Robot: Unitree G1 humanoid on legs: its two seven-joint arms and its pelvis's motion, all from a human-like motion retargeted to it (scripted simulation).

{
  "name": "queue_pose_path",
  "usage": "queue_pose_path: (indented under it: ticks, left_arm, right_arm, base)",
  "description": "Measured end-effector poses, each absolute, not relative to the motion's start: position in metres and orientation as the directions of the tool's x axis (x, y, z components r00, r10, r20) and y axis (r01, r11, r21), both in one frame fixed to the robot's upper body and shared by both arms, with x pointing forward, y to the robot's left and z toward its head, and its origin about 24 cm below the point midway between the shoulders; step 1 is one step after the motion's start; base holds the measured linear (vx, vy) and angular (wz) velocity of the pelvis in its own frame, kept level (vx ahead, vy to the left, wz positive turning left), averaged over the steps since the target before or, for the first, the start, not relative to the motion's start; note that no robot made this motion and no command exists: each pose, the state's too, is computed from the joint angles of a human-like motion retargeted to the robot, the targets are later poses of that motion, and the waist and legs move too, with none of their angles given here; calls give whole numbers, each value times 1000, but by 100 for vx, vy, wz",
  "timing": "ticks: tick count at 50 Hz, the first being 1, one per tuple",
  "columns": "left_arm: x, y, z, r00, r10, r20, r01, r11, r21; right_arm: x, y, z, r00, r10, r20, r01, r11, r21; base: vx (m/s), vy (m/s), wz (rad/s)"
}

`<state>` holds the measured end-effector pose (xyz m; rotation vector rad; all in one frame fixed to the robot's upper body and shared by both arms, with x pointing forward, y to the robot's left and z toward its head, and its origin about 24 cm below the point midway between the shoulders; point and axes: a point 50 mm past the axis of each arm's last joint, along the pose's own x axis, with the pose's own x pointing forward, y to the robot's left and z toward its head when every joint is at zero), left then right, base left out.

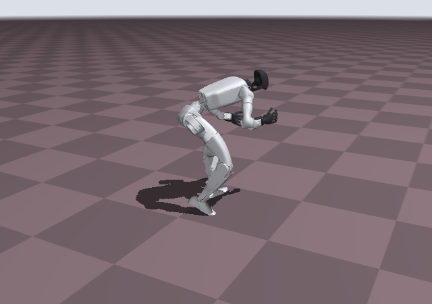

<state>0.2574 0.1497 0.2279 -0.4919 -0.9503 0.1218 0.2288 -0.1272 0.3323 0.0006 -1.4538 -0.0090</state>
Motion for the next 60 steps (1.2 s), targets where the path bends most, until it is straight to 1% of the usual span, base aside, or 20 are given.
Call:
queue_pose_path:
  ticks: [2,3,4,5,9,12,19,23,27,33,37,38,39,43,48,50,52,55,57,60]
  left_arm:
    - [267,141,234,589,230,774,112,926,-360]
    - [266,137,241,571,215,792,143,924,-354]
    - [257,128,249,534,249,808,270,855,-442]
    - [244,120,254,507,322,800,431,709,-559]
    - [255,106,297,351,112,930,349,906,-241]
    - [257,98,327,245,9,969,201,978,-60]
    - [219,83,383,-61,47,997,187,982,-34]
    - [212,85,390,-119,80,990,160,985,-60]
    - [219,94,379,-71,101,992,142,986,-90]
    - [246,123,333,137,72,988,32,997,-77]
    - [255,155,297,275,118,954,-73,992,-101]
    - [249,170,289,262,208,942,-63,978,-198]
    - [247,178,281,275,245,930,-75,969,-233]
    - [244,197,254,356,287,889,-136,958,-254]
    - [237,211,245,394,306,867,-144,952,-271]
    - [245,211,237,476,241,846,-186,968,-171]
    - [237,219,239,420,314,852,-173,949,-265]
    - [239,218,242,403,316,859,-169,948,-270]
    - [245,210,250,388,298,872,-149,954,-259]
    - [265,184,263,443,143,885,-165,983,-76]
  right_arm:
    - [241,-129,318,230,24,973,31,999,-33]
    - [243,-132,315,249,15,968,33,999,-24]
    - [238,-136,313,231,-41,972,-10,999,45]
    - [230,-141,312,201,-126,972,-77,987,143]
    - [240,-146,310,242,-63,968,29,998,57]
    - [245,-142,309,275,-20,961,56,998,5]
    - [242,-131,319,223,49,974,74,995,-67]
    - [244,-127,322,212,123,970,138,978,-154]
    - [242,-122,325,191,158,969,132,974,-185]
    - [235,-115,332,141,152,978,14,988,-156]
    - [227,-118,342,79,122,989,16,992,-123]
    - [222,-125,346,58,109,992,46,993,-112]
    - [219,-128,348,40,94,995,59,994,-97]
    - [210,-131,356,-45,12,999,81,997,-8]
    - [194,-128,380,-191,-52,980,91,993,70]
    - [197,-118,382,-183,-83,980,46,995,92]
    - [189,-122,387,-234,-74,970,58,994,89]
    - [190,-123,382,-217,-79,973,51,994,92]
    - [197,-125,374,-165,-91,982,58,993,102]
    - [221,-115,353,12,-157,988,10,988,157]
  base:
    - [52,14,61]
    - [44,12,92]
    - [38,8,114]
    - [36,0,106]
    - [34,-6,85]
    - [36,-5,80]
    - [39,-9,114]
    - [47,-16,130]
    - [48,-20,29]
    - [49,-24,28]
    - [48,-20,78]
    - [46,-16,86]
    - [45,-16,81]
    - [41,-14,71]
    - [39,-6,0]
    - [42,2,-119]
    - [44,12,-84]
    - [43,17,-51]
    - [43,19,-54]
    - [44,18,-90]
